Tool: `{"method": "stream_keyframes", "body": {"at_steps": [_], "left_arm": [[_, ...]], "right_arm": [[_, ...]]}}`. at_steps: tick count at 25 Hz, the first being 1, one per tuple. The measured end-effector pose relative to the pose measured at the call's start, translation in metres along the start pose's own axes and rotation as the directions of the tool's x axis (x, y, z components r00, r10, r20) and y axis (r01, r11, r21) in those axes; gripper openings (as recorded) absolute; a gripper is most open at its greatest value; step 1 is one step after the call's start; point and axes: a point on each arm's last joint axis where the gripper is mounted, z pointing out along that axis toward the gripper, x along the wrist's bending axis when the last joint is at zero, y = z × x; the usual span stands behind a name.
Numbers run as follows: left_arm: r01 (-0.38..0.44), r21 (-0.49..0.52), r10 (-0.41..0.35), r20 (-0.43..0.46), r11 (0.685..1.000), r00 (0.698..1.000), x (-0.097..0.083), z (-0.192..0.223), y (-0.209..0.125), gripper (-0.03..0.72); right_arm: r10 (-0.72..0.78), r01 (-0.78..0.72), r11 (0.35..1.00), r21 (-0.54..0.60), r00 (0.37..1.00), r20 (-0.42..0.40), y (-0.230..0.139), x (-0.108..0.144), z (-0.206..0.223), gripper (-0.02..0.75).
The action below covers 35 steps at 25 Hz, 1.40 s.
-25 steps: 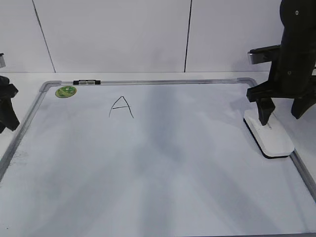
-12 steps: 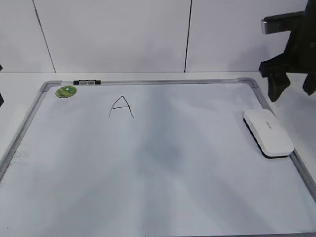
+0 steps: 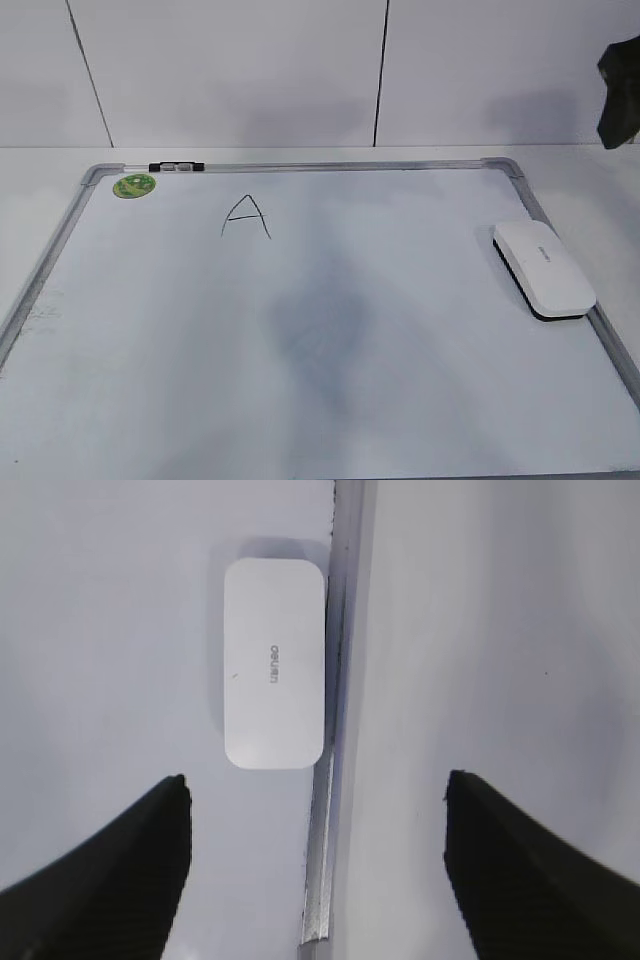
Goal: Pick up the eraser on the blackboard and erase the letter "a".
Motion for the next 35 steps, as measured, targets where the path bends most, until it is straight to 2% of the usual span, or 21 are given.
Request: {"method": "stream_keyframes", "body": {"at_steps": [7,15,22,26,30,35], "left_arm": [[-0.007,-0.063,0.007,-0.001,0.998,1.000,-0.014,-0.036,-0.048,0.359],[-0.013,-0.091,0.013,-0.004,0.996,1.000,-0.024,-0.050,-0.118,0.359],[-0.012,-0.104,0.014,0.016,0.995,1.000,-0.031,-0.046,-0.170,0.359],[-0.045,-0.092,0.048,0.033,0.995,0.998,-0.035,-0.036,-0.198,0.366],[-0.081,-0.083,0.084,0.034,0.993,0.996,-0.037,-0.027,-0.222,0.402],[-0.098,-0.124,0.102,0.026,0.987,0.994,-0.037,-0.024,-0.247,0.457]], "right_arm": [[0.001,-0.001,1.000,-0.016,1.000,-0.004,-0.046,-0.003,-0.025,0.594],[0.008,-0.009,0.997,-0.076,1.000,-0.014,-0.098,-0.006,-0.052,0.594],[0.014,-0.016,0.994,-0.107,1.000,-0.024,-0.140,-0.006,-0.059,0.594],[0.015,-0.018,0.993,-0.114,1.000,-0.026,-0.166,-0.006,-0.057,0.594],[0.017,-0.021,0.990,-0.140,0.999,-0.030,-0.196,-0.006,-0.055,0.594],[0.017,-0.023,0.985,-0.173,0.999,-0.033,-0.235,-0.004,-0.044,0.594]]}}
